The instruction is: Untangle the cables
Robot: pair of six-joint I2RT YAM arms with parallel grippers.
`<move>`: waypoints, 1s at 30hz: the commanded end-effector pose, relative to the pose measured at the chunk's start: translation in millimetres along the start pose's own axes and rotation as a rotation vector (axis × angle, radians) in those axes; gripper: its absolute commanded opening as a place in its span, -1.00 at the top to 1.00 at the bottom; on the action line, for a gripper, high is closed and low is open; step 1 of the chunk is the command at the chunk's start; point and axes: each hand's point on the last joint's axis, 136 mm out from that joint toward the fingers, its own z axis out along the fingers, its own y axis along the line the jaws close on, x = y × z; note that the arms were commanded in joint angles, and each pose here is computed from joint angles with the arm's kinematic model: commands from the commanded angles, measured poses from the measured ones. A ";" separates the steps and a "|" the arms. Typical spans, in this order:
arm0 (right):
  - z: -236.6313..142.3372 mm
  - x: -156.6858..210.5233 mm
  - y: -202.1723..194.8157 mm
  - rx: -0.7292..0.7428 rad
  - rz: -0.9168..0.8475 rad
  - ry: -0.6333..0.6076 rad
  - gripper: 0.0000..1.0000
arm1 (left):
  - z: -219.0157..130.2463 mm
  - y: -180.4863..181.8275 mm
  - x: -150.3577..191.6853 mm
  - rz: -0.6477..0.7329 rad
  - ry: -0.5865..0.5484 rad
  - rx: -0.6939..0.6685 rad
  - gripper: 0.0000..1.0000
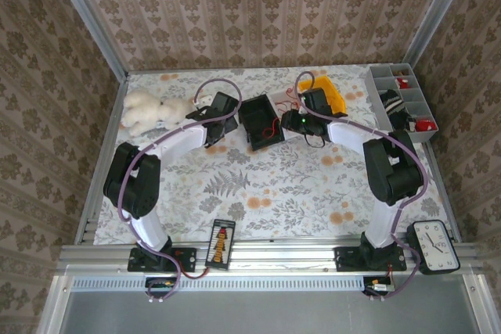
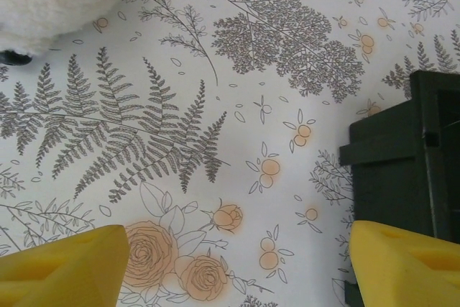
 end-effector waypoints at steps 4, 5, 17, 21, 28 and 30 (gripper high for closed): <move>16.4 2.7 -10.5 0.007 0.027 0.012 0.68 | -11.4 4.9 -10.3 -0.021 -0.019 -0.021 -0.61; 17.2 2.7 -10.8 0.005 0.031 0.013 0.73 | -11.3 5.7 -9.7 -0.019 -0.017 -0.024 -0.61; 3.7 -8.9 5.4 -0.112 0.039 -0.030 0.98 | -8.8 4.2 -7.9 -0.015 -0.007 -0.019 -0.60; -1.4 -9.2 7.8 -0.118 0.033 -0.028 0.97 | -5.5 -2.3 -5.7 -0.004 0.004 0.006 -0.60; -24.8 -18.5 -8.8 -0.032 0.019 -0.101 0.77 | -8.1 -31.3 -7.4 0.054 -0.029 0.135 -0.62; -42.9 -25.1 -28.7 0.066 0.019 -0.174 0.64 | -11.8 -19.2 -12.0 0.052 -0.075 0.105 -0.65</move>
